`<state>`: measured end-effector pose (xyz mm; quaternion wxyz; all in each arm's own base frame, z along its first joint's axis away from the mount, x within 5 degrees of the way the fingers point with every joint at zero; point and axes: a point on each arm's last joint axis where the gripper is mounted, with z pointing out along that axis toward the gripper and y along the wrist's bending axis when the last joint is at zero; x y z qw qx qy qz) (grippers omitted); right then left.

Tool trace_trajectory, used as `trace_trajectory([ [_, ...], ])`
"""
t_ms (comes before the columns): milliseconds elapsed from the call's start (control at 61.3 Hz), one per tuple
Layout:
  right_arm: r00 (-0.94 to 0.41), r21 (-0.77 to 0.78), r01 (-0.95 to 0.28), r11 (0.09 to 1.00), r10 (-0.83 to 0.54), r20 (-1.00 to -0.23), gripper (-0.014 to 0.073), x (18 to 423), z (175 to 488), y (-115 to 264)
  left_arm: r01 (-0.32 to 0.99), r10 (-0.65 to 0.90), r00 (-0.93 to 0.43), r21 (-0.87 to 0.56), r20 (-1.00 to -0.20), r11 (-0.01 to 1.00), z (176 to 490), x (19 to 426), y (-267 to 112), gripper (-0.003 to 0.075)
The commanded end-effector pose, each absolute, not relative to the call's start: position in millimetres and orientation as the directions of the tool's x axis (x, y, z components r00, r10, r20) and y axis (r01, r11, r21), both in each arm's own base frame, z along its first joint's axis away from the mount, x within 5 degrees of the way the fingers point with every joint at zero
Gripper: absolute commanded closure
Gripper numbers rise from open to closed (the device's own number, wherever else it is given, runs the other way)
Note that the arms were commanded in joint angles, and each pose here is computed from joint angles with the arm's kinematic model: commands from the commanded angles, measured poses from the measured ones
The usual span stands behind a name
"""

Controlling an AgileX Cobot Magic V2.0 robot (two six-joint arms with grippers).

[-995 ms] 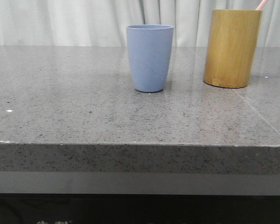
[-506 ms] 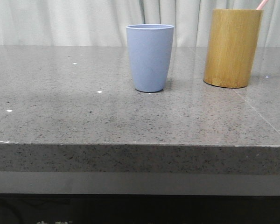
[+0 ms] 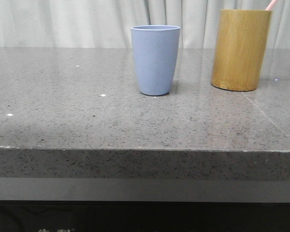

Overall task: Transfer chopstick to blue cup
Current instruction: 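Lower the right gripper into the bamboo cup and grasp the pink chopstick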

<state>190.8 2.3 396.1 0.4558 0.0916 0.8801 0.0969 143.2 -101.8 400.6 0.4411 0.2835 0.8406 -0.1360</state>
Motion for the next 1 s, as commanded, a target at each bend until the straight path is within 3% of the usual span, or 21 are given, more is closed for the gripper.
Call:
trace_trajectory([
  [0,-0.488,0.28,0.084,0.956,0.284,-0.825,0.0004,220.8,421.5,-4.9,0.607,0.298,-0.38,0.007,-0.876,0.795,416.3,140.2,-103.1,0.0446],
  [196,-0.541,0.299,0.093,0.95,0.3,-0.786,0.0004,275.1,434.0,-12.0,0.608,0.296,-0.382,0.003,-0.876,0.794,416.3,140.0,-103.4,0.0446],
  [424,-0.647,0.324,-0.016,0.946,0.238,-0.724,0.0004,331.2,430.7,-6.3,0.608,0.294,-0.383,0.001,-0.876,0.794,416.3,139.9,-103.5,0.0446],
  [767,-0.722,0.399,-0.086,0.913,0.219,-0.656,0.0008,362.5,417.0,1.0,0.614,0.282,-0.396,-0.023,-0.874,0.789,416.0,138.8,-104.7,0.0446],
  [979,-0.731,0.397,-0.091,0.913,0.209,-0.649,0.0201,361.4,416.7,1.5,0.614,0.282,-0.396,-0.023,-0.874,0.789,416.0,138.8,-104.7,0.0446],
])
